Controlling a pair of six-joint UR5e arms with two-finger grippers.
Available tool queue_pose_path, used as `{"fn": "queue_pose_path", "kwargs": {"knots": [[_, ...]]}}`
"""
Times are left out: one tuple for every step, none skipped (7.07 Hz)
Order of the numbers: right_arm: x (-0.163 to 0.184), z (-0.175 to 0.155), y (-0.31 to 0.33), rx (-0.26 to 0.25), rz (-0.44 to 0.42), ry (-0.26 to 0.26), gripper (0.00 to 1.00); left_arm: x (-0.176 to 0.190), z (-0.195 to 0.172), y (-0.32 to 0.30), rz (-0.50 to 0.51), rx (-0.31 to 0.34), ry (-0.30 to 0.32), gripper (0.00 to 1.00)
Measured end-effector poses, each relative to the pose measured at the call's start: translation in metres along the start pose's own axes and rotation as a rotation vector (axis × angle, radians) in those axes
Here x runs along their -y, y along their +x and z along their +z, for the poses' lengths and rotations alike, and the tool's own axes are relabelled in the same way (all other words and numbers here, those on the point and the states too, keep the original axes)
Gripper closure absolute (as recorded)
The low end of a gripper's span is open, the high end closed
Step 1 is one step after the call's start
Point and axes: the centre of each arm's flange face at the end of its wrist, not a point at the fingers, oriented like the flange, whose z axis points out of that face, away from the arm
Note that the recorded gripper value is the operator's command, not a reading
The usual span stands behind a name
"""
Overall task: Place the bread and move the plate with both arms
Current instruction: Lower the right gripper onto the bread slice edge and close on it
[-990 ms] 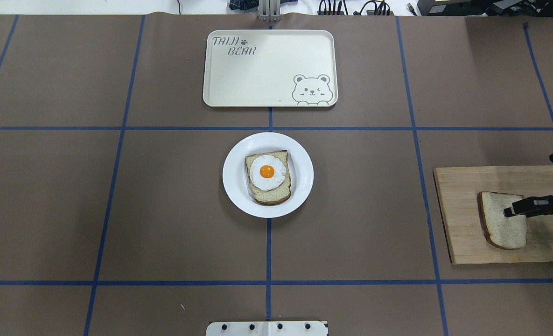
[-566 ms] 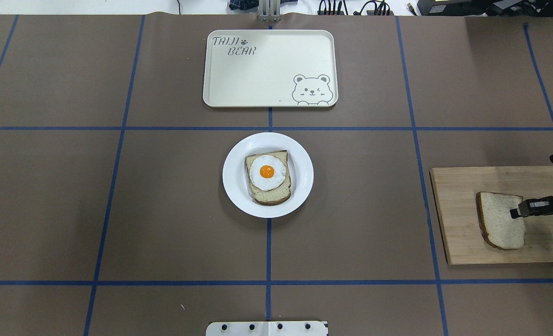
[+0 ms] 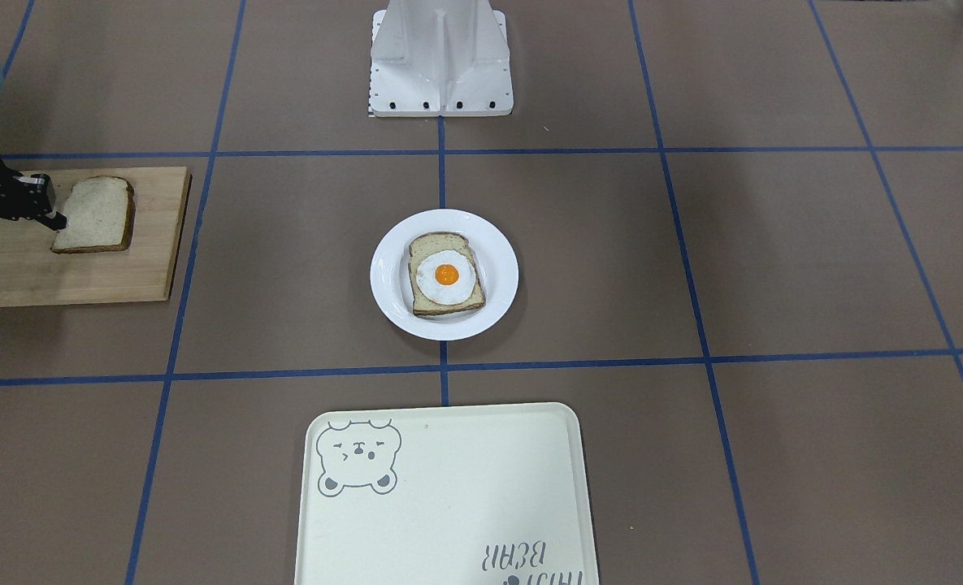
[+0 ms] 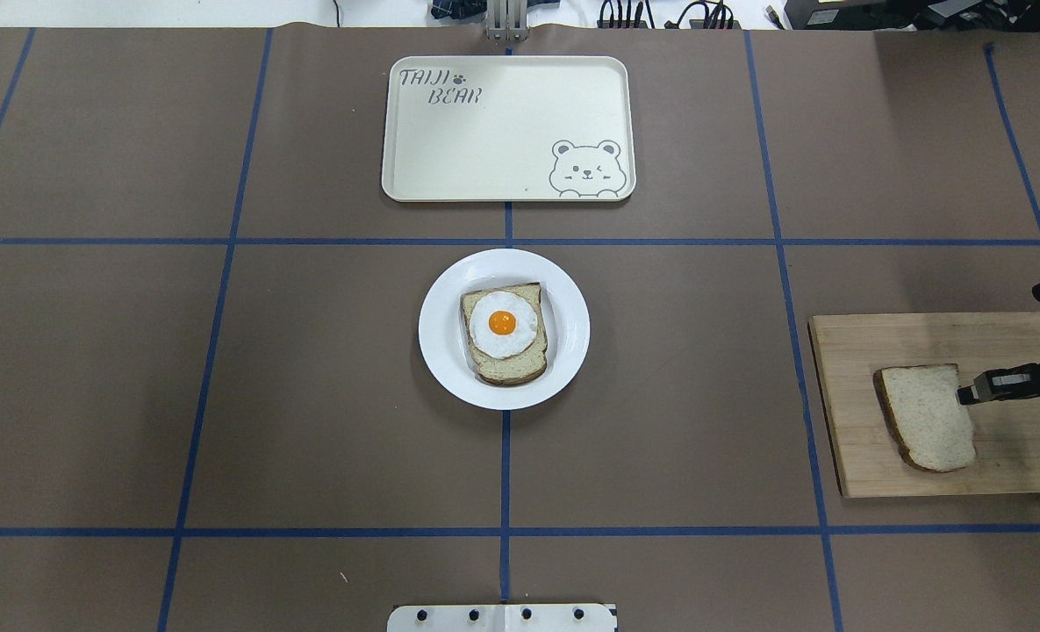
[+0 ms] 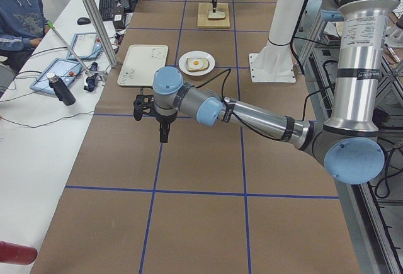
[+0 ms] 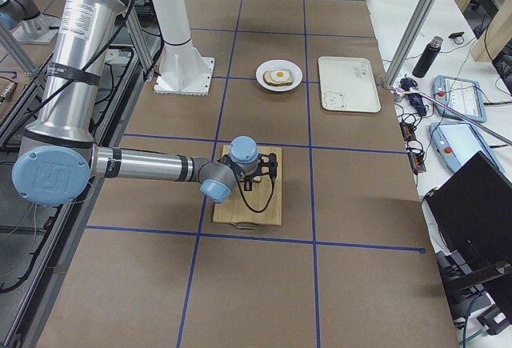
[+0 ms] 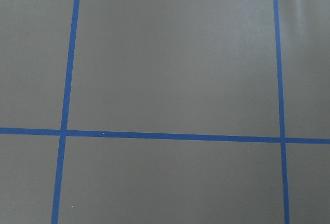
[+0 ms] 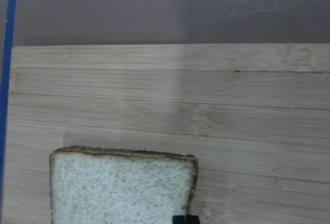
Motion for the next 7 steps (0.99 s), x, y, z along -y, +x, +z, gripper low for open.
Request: {"fn": "queue_pose_path", "kwargs": {"knots": [[0.0003,-0.0020,-0.0025,0.003,-0.003,0.004,1.00,0.0000,0.0001,-0.0002,0.000,0.000,0.000,0.01],[0.0006,-0.0030,-0.0031,0.004,-0.003,0.006,1.00,0.0001,0.0007,-0.0008,-0.001,0.000,-0.001,0.01],[0.0008,-0.0037,-0.0028,0.006,-0.003,0.006,0.72,0.0003,0.0018,-0.0022,-0.001,0.001,-0.002,0.01],[0.0005,-0.0042,-0.0022,0.006,-0.007,0.006,0.46,0.0005,0.0030,-0.0038,-0.001,0.002,-0.004,0.01],[0.0004,-0.0042,-0.0020,0.005,-0.015,0.006,0.39,0.0007,0.0041,-0.0051,-0.001,0.003,-0.005,0.01],[0.0005,-0.0035,-0.0010,0.002,-0.017,0.007,0.44,0.0008,0.0049,-0.0061,0.000,0.003,-0.007,0.01],[0.0005,-0.0019,0.0006,-0.002,-0.016,0.006,0.52,0.0009,0.0052,-0.0065,0.001,0.004,-0.007,0.01]]}}
